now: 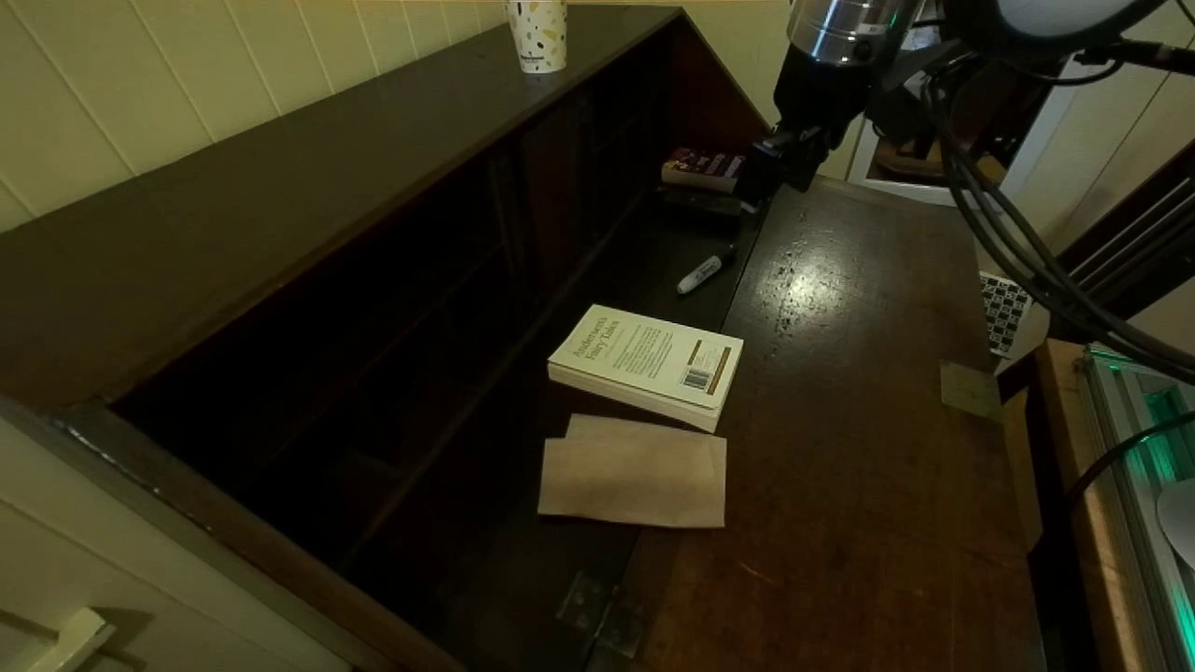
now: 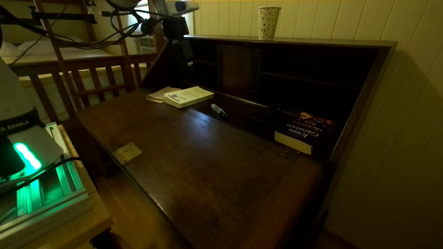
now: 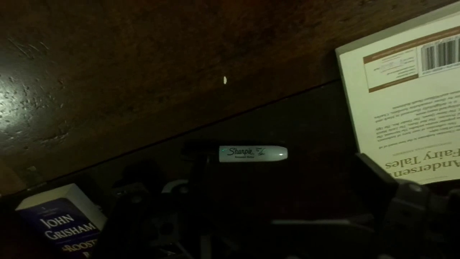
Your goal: Put the marker inside the coffee cup then place the cup on the countertop.
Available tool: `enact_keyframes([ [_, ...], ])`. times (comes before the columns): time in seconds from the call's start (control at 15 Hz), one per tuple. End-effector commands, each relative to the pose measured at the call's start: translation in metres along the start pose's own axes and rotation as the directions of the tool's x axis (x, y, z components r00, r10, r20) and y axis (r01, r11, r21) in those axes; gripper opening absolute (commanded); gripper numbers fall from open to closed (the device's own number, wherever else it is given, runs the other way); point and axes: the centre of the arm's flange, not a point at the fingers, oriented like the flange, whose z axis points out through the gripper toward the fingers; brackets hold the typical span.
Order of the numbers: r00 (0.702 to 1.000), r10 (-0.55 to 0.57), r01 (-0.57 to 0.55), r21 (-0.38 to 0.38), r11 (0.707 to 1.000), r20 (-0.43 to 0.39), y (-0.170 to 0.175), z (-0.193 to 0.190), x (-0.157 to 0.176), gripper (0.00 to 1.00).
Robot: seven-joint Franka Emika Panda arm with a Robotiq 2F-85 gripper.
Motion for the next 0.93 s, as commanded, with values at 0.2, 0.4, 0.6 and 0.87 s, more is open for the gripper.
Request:
enact_keyframes([
  [0.2,0.954,0.299,-0.296,-0.096,0.95,0.016,0.006,0.042,0.022,1.0],
  [0.4,0.93,0.368,-0.366,-0.08,0.927,0.001,0.007,0.063,0.031,1.0],
  [0.6,0.915,0.404,-0.403,-0.057,0.913,0.007,0.011,0.085,0.043,1.0],
  [0.87,0.906,0.423,-0.422,-0.055,0.905,0.014,0.012,0.107,0.056,1.0],
])
